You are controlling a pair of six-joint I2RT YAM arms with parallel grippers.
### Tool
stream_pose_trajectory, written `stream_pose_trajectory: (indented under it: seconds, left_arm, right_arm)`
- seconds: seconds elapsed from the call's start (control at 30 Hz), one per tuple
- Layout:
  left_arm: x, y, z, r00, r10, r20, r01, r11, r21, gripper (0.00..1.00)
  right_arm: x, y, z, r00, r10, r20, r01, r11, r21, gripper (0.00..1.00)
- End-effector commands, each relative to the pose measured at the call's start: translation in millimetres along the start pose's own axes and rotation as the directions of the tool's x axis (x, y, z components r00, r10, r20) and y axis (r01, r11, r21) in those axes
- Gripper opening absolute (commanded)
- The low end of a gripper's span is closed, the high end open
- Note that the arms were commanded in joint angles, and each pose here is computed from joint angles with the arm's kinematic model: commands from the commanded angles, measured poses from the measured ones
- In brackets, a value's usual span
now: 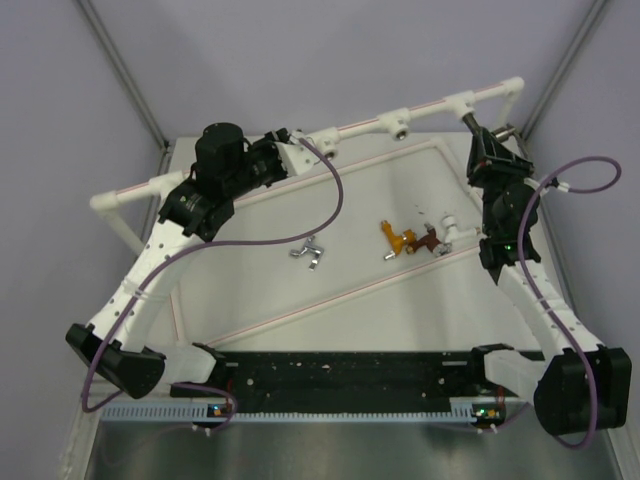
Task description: Install the water faucets
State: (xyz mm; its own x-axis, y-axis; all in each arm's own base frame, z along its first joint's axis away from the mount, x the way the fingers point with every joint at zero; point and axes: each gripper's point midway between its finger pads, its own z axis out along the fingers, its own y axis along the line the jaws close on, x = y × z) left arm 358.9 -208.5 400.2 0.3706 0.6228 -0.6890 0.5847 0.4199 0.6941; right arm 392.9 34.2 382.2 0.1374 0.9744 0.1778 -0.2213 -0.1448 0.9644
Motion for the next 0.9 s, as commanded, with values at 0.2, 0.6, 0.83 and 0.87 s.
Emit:
stream_pose_trajectory:
  seconds: [0.2,0.6,0.83,0.87]
  left_arm:
    - [-10,-28,-6,0.998,-0.051,0.044,0.046,0.993,0.109,0.00]
    - [-10,-26,-6,0.998,-0.048,0.040,0.044,0.994,0.098,0.00]
    - [-10,-22,-5,0.998,-0.046,0.039,0.042,0.996,0.083,0.00]
    - [-10,-22,-5,0.998,-0.046,0.038,0.042,0.996,0.082,0.00]
  right_arm:
    - [-19,-41,-1,0.996,-0.018,0.084,0.007,0.992,0.125,0.99]
    - [-20,-10,-17,0.988,-0.137,0.074,0.138,0.990,-0.014,0.99]
    - [-16,7,-35,0.960,-0.277,0.049,0.281,0.955,-0.093,0.99]
    - [-17,12,-41,0.952,-0.301,0.055,0.306,0.945,-0.116,0.99]
